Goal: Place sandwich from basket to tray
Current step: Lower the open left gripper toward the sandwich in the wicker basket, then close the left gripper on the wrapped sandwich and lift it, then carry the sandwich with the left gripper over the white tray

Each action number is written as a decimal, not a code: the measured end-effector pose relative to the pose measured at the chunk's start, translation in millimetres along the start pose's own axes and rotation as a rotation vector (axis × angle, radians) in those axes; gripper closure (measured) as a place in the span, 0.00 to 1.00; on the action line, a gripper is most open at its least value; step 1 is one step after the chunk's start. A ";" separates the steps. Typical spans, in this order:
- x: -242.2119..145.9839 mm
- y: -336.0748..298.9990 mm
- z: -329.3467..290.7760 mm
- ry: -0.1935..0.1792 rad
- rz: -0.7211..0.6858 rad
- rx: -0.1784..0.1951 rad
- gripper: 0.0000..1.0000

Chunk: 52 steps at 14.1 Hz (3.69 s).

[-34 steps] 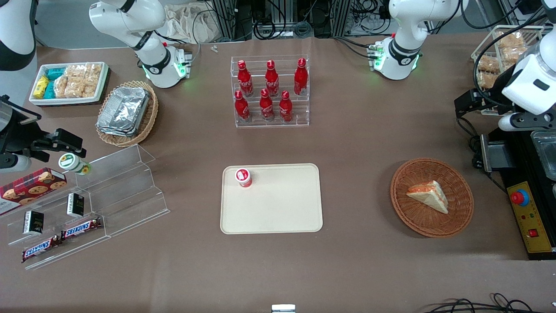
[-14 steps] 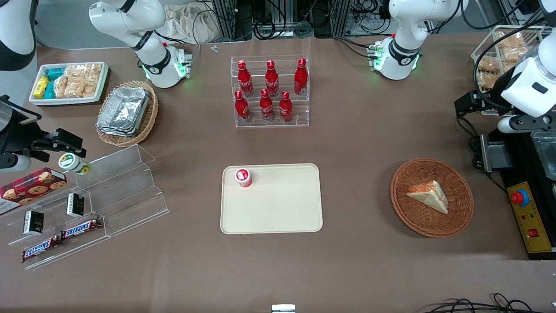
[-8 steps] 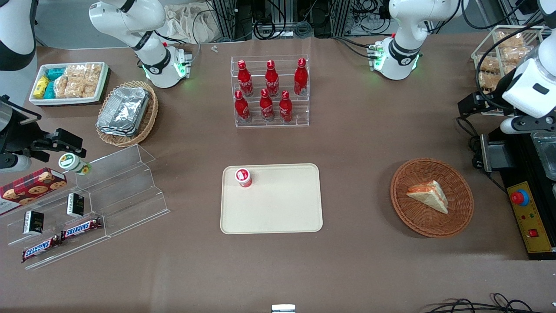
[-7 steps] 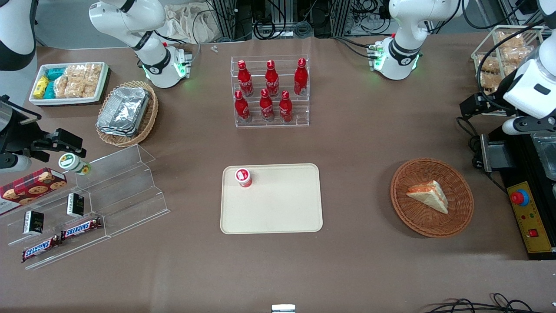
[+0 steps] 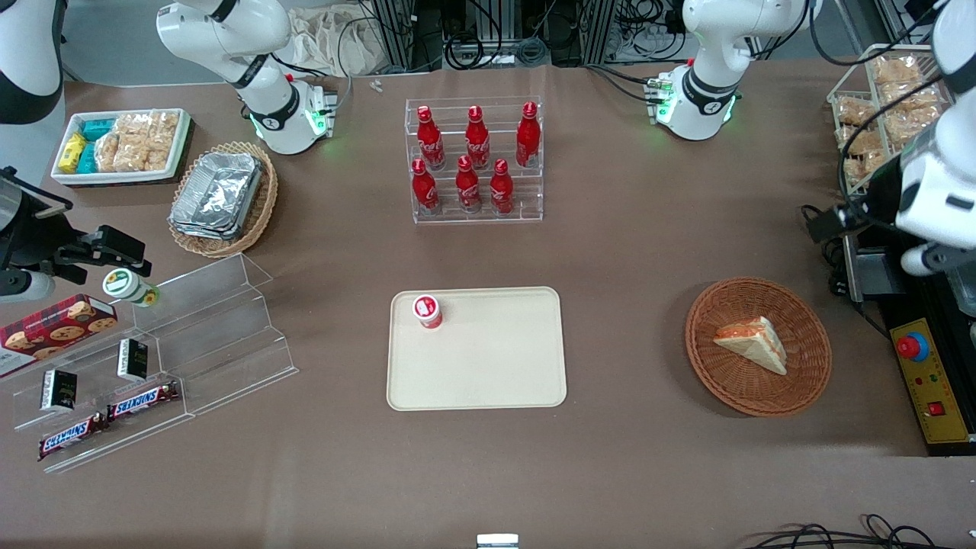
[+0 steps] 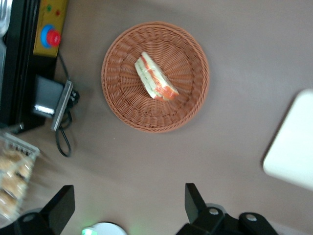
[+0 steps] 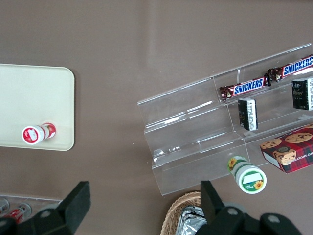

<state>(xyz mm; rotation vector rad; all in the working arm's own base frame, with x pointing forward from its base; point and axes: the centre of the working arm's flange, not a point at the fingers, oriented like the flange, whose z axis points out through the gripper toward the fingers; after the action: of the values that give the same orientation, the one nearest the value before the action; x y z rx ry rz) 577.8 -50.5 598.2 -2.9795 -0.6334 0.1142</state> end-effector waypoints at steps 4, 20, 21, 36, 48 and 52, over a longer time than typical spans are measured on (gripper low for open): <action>25.8 15.3 43.8 -0.027 -0.205 0.013 0.00; 80.3 18.2 304.7 -0.044 -0.526 -0.077 0.00; 82.0 19.7 313.8 -0.042 -0.536 -0.078 0.00; 75.8 21.1 250.0 -0.066 -0.417 -0.063 0.74; -93.1 255.3 193.3 0.041 0.232 -0.169 0.80; -121.8 307.2 237.7 0.120 0.407 -0.137 0.80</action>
<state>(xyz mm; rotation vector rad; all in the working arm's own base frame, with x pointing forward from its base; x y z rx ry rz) 568.2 -361.7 335.9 -3.1721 -0.0162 -0.0828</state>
